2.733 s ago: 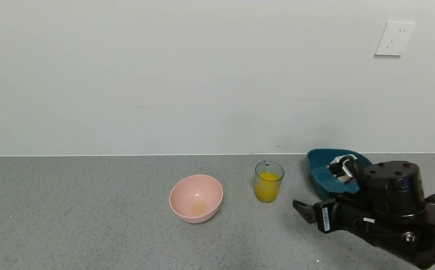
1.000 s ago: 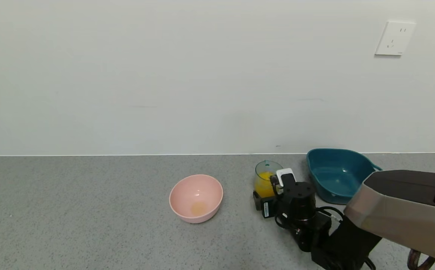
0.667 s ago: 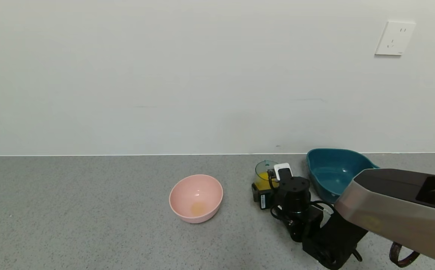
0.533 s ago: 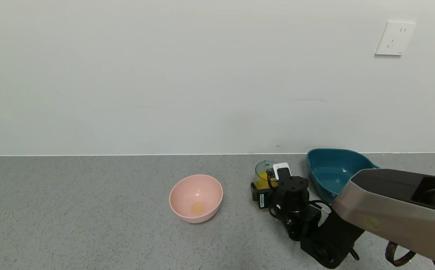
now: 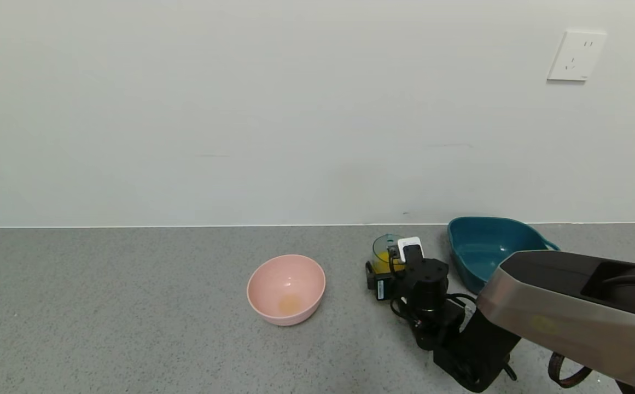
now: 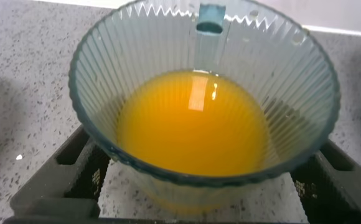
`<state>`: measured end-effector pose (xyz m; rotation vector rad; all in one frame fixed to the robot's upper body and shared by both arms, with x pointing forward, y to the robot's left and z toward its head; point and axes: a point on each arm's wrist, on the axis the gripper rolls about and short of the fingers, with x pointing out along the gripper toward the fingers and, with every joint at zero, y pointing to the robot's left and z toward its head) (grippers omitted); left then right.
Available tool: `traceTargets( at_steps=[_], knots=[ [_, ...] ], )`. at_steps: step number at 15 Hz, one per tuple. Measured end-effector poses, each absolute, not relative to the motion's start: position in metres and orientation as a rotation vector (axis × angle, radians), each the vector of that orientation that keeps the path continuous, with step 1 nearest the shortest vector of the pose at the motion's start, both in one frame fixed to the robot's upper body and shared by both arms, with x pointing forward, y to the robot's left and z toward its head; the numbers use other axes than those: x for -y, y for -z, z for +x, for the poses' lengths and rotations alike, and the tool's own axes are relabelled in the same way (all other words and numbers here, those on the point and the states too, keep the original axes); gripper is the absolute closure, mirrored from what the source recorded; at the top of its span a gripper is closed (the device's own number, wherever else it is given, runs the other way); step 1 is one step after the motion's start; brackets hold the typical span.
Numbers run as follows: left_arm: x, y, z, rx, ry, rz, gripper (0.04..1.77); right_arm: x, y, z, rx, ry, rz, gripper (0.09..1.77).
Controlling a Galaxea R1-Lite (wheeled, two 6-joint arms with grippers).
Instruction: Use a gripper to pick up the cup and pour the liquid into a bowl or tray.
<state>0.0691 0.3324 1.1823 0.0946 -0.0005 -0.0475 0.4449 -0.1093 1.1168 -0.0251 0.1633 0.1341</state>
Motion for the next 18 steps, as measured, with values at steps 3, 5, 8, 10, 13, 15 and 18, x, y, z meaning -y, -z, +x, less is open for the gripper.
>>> traceTargets(
  at_steps=[3,5,8,10,13,15,18],
  knots=[
    [-0.332,-1.182,0.069,0.001,0.047,0.095,0.09,0.106,-1.114,0.445,-0.124,-0.14,-0.034,0.15],
    [-0.332,-1.182,0.069,0.001,0.047,0.095,0.09,0.106,-1.11,0.444,-0.115,-0.143,-0.029,0.15],
    [-0.332,-1.182,0.069,0.001,0.047,0.095,0.09,0.107,-1.106,0.446,-0.111,-0.143,-0.024,0.15],
    [-0.332,-1.182,0.069,0.001,0.047,0.095,0.09,0.107,-1.104,0.446,-0.111,-0.144,-0.021,0.15],
    [-0.332,-1.182,0.069,0.001,0.047,0.095,0.09,0.107,-1.101,0.447,-0.115,-0.144,-0.013,0.15],
    [-0.332,-1.182,0.069,0.001,0.047,0.095,0.09,0.107,-1.098,0.447,-0.116,-0.146,-0.01,0.15],
    [-0.332,-1.182,0.069,0.001,0.047,0.095,0.09,0.106,-1.094,0.449,-0.112,-0.147,-0.001,0.15]
  ],
)
